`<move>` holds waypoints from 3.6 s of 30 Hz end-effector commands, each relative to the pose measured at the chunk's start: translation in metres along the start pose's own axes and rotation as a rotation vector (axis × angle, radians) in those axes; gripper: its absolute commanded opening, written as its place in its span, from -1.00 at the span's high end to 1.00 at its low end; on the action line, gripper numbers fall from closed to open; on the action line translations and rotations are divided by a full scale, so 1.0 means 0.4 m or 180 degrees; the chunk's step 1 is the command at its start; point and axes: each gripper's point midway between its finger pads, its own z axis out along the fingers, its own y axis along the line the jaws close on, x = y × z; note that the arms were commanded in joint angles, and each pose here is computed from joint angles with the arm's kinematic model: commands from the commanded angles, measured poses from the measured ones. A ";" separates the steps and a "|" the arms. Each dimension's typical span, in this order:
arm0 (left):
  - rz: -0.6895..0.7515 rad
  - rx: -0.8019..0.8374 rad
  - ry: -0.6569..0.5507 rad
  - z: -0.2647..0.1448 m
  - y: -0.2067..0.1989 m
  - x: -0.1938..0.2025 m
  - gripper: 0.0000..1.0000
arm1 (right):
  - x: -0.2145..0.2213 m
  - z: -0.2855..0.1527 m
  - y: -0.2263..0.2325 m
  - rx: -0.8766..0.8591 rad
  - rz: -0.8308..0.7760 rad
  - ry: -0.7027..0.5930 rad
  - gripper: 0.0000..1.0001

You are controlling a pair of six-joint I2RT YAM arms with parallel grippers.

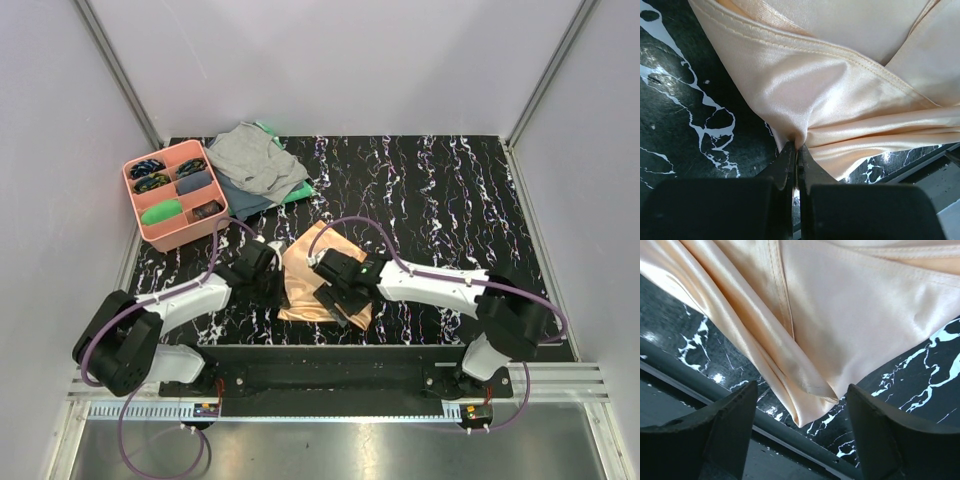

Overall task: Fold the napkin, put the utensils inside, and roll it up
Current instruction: Roll the napkin with the utensil

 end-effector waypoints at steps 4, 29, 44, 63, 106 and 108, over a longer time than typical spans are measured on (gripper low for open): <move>0.0055 0.0001 0.0028 -0.002 -0.002 -0.022 1.00 | 0.023 0.014 0.019 -0.0051 -0.0296 0.0321 -0.31; 0.0039 -0.0092 0.0141 0.001 0.014 -0.027 1.00 | 0.027 -0.013 0.101 -0.1491 -0.0112 0.0904 0.81; 0.0014 -0.0172 0.0184 0.002 0.027 -0.020 1.00 | -0.004 0.012 -0.011 -0.1843 0.0422 0.0848 0.61; 0.0029 -0.0200 0.0197 0.004 0.028 -0.026 1.00 | 0.073 -0.108 -0.051 -0.1162 0.1371 0.0260 -0.36; 0.0009 -0.0219 0.0236 0.003 0.031 -0.016 1.00 | -0.004 0.054 -0.046 -0.0584 0.1750 0.0099 -0.23; 0.0009 -0.0223 0.0234 0.002 0.032 -0.015 1.00 | 0.012 0.070 -0.053 -0.0519 0.1745 0.0149 -0.22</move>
